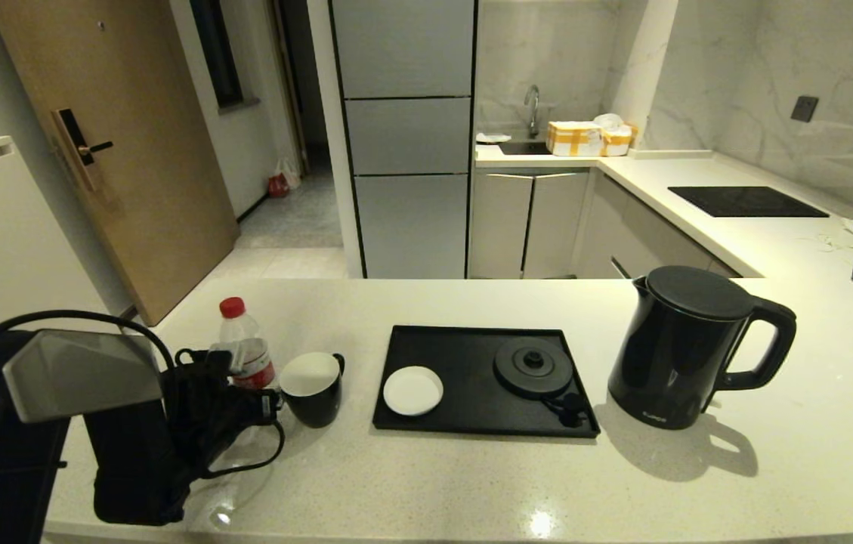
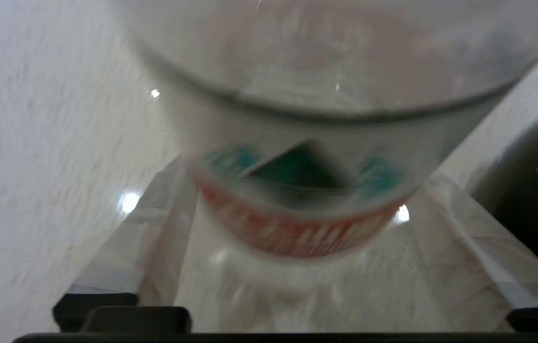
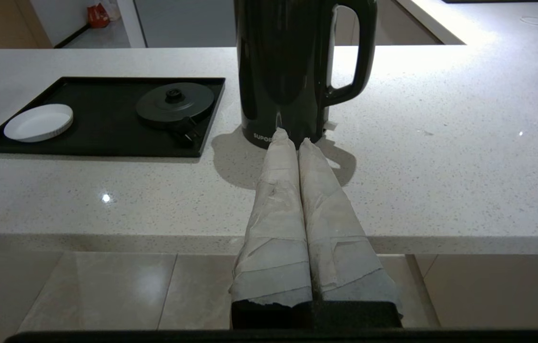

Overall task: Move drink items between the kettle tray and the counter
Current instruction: Place it on the left, then return the kettle to its original position

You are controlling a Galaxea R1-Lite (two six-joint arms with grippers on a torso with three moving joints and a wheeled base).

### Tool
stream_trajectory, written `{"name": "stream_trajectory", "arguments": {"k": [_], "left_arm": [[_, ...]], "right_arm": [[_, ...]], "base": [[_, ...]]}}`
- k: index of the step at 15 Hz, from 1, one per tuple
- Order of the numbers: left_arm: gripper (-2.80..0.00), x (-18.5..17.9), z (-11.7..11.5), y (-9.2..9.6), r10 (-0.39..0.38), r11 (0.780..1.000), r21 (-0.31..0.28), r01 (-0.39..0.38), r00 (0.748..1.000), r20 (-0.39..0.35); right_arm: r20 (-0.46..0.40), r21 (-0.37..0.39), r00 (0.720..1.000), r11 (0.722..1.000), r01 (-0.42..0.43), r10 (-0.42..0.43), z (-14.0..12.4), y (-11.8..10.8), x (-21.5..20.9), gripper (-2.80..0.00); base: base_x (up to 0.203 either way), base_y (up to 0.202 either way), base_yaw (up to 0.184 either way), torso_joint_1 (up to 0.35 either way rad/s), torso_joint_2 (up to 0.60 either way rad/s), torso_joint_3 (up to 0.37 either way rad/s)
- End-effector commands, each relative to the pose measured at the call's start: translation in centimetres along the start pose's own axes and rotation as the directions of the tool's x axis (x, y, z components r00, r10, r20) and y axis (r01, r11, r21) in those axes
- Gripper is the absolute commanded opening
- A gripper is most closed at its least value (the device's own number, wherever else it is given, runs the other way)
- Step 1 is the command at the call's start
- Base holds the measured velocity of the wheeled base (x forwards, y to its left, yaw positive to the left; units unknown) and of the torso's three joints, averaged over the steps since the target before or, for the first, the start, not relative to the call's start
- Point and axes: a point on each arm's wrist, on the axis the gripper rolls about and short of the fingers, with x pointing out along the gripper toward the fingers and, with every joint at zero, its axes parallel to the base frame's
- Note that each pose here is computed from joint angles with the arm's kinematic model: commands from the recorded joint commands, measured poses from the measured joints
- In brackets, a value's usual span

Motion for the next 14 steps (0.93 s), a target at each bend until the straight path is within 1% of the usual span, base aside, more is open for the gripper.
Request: {"name": "stream_trajectory", "arguments": {"k": [1,3,5,6,8,11,12,13,14], "left_arm": [[0.00,-0.9,0.1,0.0,0.000,1.000,-0.002,0.000,1.000,0.003],[0.00,-1.8,-0.3,0.1,-0.001,1.000,-0.002,0.001,1.000,0.004],[0.00,-3.1,-1.1,0.3,0.004,1.000,-0.010,-0.005,0.999,-0.037],[0.00,-3.4,-1.0,0.4,0.005,1.000,-0.017,-0.006,0.999,-0.038],[0.00,-5.1,-0.9,0.8,-0.002,1.000,-0.028,0.000,0.998,-0.065],[0.00,-7.6,0.1,1.6,0.004,0.999,-0.043,-0.006,0.999,-0.054],[0.00,-7.9,0.2,1.8,0.004,0.999,-0.047,-0.006,0.998,-0.056],[-2.80,-8.4,0.4,2.0,0.003,0.999,-0.051,-0.006,0.999,-0.050],[-2.80,-9.4,1.4,2.1,0.004,0.999,-0.054,-0.005,1.000,-0.014]], "right_arm": [[-0.004,0.000,1.000,1.000,-0.002,0.002,-0.1,0.0,0.0,-2.80],[-0.003,0.000,1.000,1.000,-0.001,0.001,0.0,0.0,0.0,-2.80],[-0.003,0.000,1.000,1.000,-0.002,0.002,0.0,0.0,0.0,-2.80],[-0.003,0.000,1.000,1.000,0.000,0.000,0.0,0.0,0.0,-2.80],[-0.004,0.000,1.000,1.000,-0.001,0.001,-0.1,0.0,0.0,-2.80],[-0.004,0.000,1.000,1.000,0.001,-0.001,-0.1,0.0,0.0,-2.80],[-0.003,0.000,1.000,1.000,0.000,0.000,-0.1,0.0,0.0,-2.80],[-0.004,0.000,1.000,1.000,-0.001,0.001,-0.1,0.0,0.0,-2.80],[-0.003,0.000,1.000,1.000,-0.001,0.001,0.0,0.0,0.0,-2.80]], "base": [[0.000,0.000,0.000,0.000,0.00,0.000],[0.000,0.000,0.000,0.000,0.00,0.000],[0.000,0.000,0.000,0.000,0.00,0.000],[0.000,0.000,0.000,0.000,0.00,0.000],[0.000,0.000,0.000,0.000,0.00,0.000],[0.000,0.000,0.000,0.000,0.00,0.000],[0.000,0.000,0.000,0.000,0.00,0.000],[0.000,0.000,0.000,0.000,0.00,0.000],[0.000,0.000,0.000,0.000,0.00,0.000]]}}
